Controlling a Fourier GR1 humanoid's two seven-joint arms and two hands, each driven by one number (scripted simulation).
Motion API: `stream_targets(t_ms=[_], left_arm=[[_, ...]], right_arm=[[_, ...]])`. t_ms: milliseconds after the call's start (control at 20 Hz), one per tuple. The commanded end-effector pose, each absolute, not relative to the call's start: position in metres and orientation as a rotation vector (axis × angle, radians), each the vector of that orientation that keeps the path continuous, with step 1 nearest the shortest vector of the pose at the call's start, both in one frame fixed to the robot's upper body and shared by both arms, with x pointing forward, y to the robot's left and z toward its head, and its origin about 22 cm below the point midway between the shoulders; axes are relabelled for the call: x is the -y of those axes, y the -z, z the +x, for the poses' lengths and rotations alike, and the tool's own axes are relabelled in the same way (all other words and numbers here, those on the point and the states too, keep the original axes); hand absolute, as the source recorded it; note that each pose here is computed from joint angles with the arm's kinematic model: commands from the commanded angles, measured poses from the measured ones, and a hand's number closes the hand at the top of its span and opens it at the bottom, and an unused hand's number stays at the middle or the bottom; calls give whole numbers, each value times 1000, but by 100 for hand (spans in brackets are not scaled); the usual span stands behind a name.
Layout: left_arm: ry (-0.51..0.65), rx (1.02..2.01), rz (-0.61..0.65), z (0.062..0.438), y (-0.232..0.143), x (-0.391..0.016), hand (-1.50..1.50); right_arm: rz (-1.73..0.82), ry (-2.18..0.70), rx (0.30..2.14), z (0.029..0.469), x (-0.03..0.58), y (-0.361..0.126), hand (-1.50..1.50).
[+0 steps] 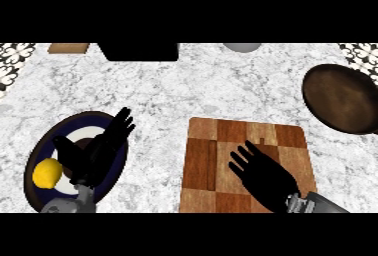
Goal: Pick the pear from the cutting board and place it in the pan
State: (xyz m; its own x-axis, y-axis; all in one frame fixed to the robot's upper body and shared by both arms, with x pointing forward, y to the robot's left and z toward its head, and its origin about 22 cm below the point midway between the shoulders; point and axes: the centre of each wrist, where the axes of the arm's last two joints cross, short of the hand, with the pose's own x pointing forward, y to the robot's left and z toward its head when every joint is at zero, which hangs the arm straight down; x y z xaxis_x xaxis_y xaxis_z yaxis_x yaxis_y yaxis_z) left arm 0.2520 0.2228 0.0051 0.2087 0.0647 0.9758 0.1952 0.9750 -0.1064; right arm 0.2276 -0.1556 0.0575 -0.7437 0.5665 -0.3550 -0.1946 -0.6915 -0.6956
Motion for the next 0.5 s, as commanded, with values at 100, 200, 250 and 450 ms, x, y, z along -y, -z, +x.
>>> stream_targets(t_ms=[100,200,250,450], left_arm=[[81,1349,-219,247,-15,-222,0],[85,1358,-233,254,-15,-218,0],[61,1347,-221,253,-29,-221,0],[74,1362,-214,250,-11,-235,0]], right_arm=[[-789,-2432,916,227,174,-53,-150],[-798,-2429,880,239,158,-44,-150],[-810,-2424,920,230,162,-42,-150],[-815,-2449,884,237,171,-27,-150]])
